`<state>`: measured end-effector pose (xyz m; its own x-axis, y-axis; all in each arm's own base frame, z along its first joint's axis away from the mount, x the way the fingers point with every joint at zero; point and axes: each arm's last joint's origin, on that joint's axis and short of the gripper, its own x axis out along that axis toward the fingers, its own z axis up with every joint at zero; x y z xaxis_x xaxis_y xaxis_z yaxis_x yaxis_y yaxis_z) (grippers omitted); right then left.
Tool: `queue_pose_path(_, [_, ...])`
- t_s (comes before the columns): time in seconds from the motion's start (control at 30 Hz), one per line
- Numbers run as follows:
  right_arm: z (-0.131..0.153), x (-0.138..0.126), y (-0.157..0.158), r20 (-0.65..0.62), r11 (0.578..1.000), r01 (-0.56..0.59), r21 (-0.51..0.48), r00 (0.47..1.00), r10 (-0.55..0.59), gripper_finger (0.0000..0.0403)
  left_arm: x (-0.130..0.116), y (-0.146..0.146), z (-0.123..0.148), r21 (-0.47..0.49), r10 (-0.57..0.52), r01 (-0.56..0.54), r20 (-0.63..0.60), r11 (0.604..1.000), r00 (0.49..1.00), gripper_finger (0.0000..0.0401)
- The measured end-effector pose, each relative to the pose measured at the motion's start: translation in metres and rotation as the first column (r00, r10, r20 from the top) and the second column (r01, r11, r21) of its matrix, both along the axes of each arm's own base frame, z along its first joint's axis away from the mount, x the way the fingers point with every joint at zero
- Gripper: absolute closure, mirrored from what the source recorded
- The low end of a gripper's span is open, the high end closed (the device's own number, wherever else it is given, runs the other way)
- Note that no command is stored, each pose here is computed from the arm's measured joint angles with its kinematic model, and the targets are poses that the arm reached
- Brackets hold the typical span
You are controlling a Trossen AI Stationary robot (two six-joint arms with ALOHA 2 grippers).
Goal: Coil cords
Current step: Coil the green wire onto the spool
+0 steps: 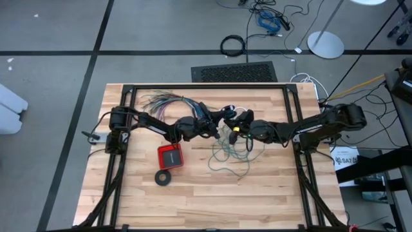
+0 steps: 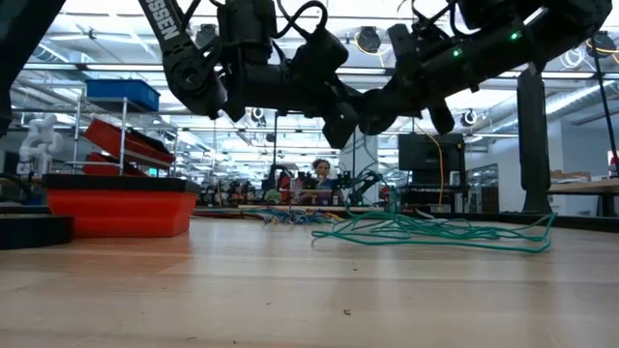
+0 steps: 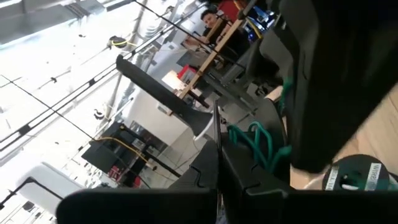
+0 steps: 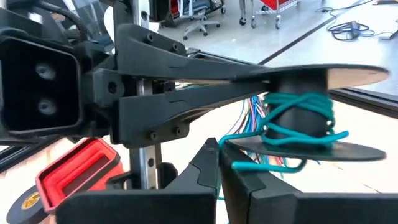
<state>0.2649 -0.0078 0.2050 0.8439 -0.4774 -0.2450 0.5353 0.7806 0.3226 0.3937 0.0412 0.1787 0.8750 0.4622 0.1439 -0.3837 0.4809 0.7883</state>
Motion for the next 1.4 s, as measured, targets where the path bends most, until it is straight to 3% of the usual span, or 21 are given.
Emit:
queue_pose_path(0.53, [0.021,-0.043,-0.002,-0.187,0.999,-0.011,-0.037,0.982,0.004,0.0402,-0.003,-0.011,-0.011,0.005,0.037,-0.037,-0.075,0.999,0.997,0.0401])
queue_pose_path(0.73, [0.021,-0.054,-0.004,-0.26,0.998,-0.018,-0.057,0.966,0.003,0.0402,-0.003,-0.019,-0.011,-0.064,0.007,-0.009,-0.037,0.998,0.999,0.0401])
queue_pose_path(0.9, [0.015,-0.056,-0.003,-0.342,0.996,-0.057,-0.072,0.939,0.029,0.0402,-0.003,-0.022,-0.012,-0.069,0.03,-0.034,-0.054,0.997,0.998,0.0401])
queue_pose_path(1.03, [0.009,-0.051,0.007,-0.391,0.974,-0.219,-0.06,0.903,0.179,0.0402,-0.003,-0.022,-0.013,-0.07,0.072,-0.077,-0.067,0.995,0.995,0.0401])
queue_pose_path(1.2, [-0.002,-0.043,0.021,-0.45,0.946,-0.313,-0.078,0.858,0.247,0.0402,-0.003,-0.021,-0.014,-0.071,0.08,-0.085,-0.079,0.994,0.994,0.0401])
queue_pose_path(1.4, [-0.023,-0.031,0.032,-0.526,0.944,-0.3,-0.14,0.83,0.186,0.0381,-0.003,-0.022,-0.015,-0.071,0.078,-0.084,-0.084,0.994,0.993,0.0401])
